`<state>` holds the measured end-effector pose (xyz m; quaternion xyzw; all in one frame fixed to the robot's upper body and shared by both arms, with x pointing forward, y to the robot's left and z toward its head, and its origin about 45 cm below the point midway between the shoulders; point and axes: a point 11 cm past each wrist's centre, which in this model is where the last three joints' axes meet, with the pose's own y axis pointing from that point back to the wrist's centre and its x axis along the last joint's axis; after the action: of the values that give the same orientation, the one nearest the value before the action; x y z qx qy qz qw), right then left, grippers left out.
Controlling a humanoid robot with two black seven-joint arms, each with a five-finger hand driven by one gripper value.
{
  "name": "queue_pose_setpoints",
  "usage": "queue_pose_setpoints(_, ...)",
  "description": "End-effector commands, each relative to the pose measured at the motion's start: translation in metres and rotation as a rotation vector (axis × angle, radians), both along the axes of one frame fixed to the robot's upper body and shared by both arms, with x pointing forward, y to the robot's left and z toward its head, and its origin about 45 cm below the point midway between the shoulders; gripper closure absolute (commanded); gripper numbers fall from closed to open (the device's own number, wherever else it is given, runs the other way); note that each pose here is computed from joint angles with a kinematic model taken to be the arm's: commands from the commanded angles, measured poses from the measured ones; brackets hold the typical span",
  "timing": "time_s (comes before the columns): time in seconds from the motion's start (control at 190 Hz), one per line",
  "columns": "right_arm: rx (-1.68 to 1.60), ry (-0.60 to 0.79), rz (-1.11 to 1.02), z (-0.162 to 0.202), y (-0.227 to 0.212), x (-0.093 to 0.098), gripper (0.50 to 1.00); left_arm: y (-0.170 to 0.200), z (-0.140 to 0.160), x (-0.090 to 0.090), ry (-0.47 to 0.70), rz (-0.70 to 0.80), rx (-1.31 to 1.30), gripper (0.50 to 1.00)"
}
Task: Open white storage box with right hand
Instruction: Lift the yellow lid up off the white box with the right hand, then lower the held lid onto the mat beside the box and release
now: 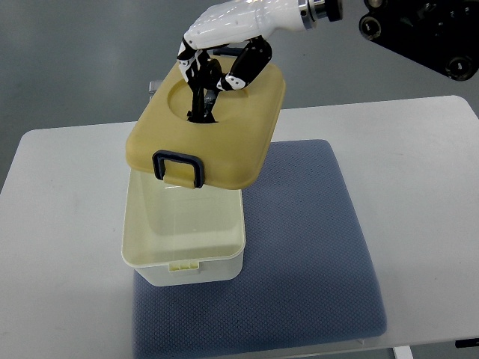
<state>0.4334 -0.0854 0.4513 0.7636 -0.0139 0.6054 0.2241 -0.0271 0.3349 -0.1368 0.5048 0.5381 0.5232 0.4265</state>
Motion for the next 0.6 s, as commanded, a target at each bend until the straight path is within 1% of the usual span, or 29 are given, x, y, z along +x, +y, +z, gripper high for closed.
queue_pose_setpoints(0.0,0.038,0.011,-0.096,-0.001,-0.041,0.014,1.000,0.000,0.000,0.000,0.000,0.000,0.000,0.500)
queue_pose_setpoints(0.021,0.050,0.014,-0.134,-0.002,-0.057,0.019,1.000,0.000,0.000,0.000,0.000,0.000,0.000,0.500)
queue_pose_setpoints(0.11,0.073,0.017,-0.216,-0.013,-0.093,0.027,1.000,0.000,0.000,0.000,0.000,0.000,0.001,0.500)
queue_pose_setpoints(0.263,0.095,0.018,-0.305,-0.046,-0.133,0.031,1.000,0.000,0.000,0.000,0.000,0.000,0.000,0.500)
queue_pose_setpoints(0.421,0.106,0.029,-0.385,-0.082,-0.168,0.029,1.000,0.000,0.000,0.000,0.000,0.000,0.000,0.500)
queue_pose_setpoints(0.594,0.112,0.050,-0.439,-0.120,-0.186,0.026,1.000,0.000,0.000,0.000,0.000,0.000,0.000,0.500)
